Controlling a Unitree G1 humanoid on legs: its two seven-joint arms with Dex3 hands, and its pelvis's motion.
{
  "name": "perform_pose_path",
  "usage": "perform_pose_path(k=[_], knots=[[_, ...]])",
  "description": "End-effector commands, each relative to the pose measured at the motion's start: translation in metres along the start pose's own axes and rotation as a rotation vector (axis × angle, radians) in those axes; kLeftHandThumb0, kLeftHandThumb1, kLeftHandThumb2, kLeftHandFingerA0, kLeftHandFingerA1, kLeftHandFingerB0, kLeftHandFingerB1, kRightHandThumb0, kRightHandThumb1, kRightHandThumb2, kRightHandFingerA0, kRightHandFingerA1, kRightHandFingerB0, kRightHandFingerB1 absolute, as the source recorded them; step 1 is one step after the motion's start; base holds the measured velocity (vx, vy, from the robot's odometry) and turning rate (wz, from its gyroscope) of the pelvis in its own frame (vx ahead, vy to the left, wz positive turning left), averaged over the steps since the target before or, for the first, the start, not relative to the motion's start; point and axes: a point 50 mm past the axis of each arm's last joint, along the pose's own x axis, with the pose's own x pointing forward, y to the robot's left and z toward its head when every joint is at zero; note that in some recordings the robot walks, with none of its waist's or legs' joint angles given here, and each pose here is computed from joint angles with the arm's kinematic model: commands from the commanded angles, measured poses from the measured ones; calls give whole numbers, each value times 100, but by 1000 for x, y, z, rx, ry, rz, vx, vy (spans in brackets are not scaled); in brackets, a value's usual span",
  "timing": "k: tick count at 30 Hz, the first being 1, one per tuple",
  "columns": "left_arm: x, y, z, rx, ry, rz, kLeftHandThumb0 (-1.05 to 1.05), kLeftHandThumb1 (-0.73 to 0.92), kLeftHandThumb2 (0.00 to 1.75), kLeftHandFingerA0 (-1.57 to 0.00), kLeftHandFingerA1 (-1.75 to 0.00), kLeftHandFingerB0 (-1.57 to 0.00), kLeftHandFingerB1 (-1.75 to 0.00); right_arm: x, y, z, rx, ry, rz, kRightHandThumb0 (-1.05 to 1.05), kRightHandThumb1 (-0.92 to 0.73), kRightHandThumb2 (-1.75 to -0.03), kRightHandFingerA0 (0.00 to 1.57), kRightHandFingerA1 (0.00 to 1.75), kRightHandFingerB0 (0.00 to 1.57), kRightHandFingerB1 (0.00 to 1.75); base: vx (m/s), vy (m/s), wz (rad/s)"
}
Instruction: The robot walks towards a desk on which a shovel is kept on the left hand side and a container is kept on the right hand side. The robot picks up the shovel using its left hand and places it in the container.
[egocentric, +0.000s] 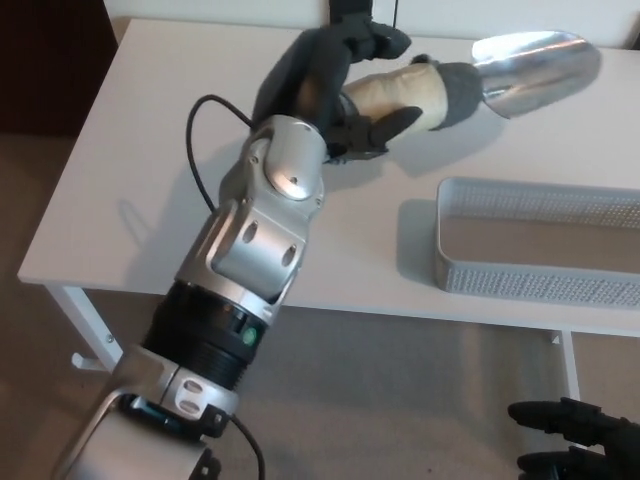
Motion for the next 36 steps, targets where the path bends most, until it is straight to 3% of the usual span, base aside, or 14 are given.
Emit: perform_pose_path(k=[1,2,3,4,6,7,8,11,12,16,18,32,35,36], knots=[[-5,-7,5,18,-5,-34,-33,84,64,-75,-75,-56,-48,0,-2,3,-17,-18,-9,-24,-53,-55,55,44,51,43,0,0,0],[-7,-8,6,42,2,-29,-34,83,65,-70,-61,-52,-46,1,-2,3,-4,-8,-5,-24,-53,-55,54,44,51,42,0,0,0],[-7,-11,5,27,6,-42,-32,83,64,-78,-106,-65,-59,0,-1,3,-11,-9,-5,-25,-53,-55,54,44,50,42,0,0,0],[-7,-13,4,42,4,-59,-29,83,65,-82,-126,-71,-74,0,-1,4,-11,-7,-5,-24,-54,-56,54,44,50,42,0,0,0],[-7,-14,3,67,10,-69,-30,82,65,-87,-125,-73,-70,1,-1,4,-10,-5,-3,-24,-54,-56,54,43,50,42,0,0,0],[-8,-16,1,80,8,-83,-30,81,64,-89,-88,-56,-46,1,-1,5,-13,-7,-1,-25,-54,-56,54,44,51,42,0,0,0],[-10,-19,0,85,-2,-99,-28,79,63,-90,-105,-66,-51,1,-2,5,-15,-10,2,-25,-54,-56,55,44,50,42,0,0,0],[-11,-21,-1,93,-8,-108,-28,79,63,-88,-96,-64,-51,2,-1,5,-18,-10,3,-26,-54,-56,54,44,50,42,0,0,0],[-12,-26,-3,114,8,-128,-27,82,65,-85,-118,-68,-70,2,-1,5,-18,-15,8,-24,-54,-56,53,44,49,42,0,0,0],[-14,-30,-6,150,6,-142,-27,80,64,-90,-119,-71,-64,2,-1,5,-19,-12,7,-26,-54,-56,53,44,50,42,0,0,0],[-15,-31,-7,152,3,-144,-27,80,64,-92,-121,-67,-84,2,-1,5,-23,-11,7,-27,-54,-55,54,44,51,42,0,0,0],[-17,-27,-14,180,4,-161,-28,81,65,-93,-119,-68,-67,3,2,4,-27,-5,18,-26,-53,-55,53,43,51,42,0,0,0],[-18,-21,-16,190,-12,-182,-28,80,67,-80,-150,-58,-112,4,1,4,-33,-10,24,-26,-53,-55,53,44,50,42,0,0,0],[-17,-17,-17,199,-26,-190,-27,81,66,-79,-141,-64,-92,5,1,5,-43,-11,26,-27,-53,-55,53,43,50,42,0,0,0]])
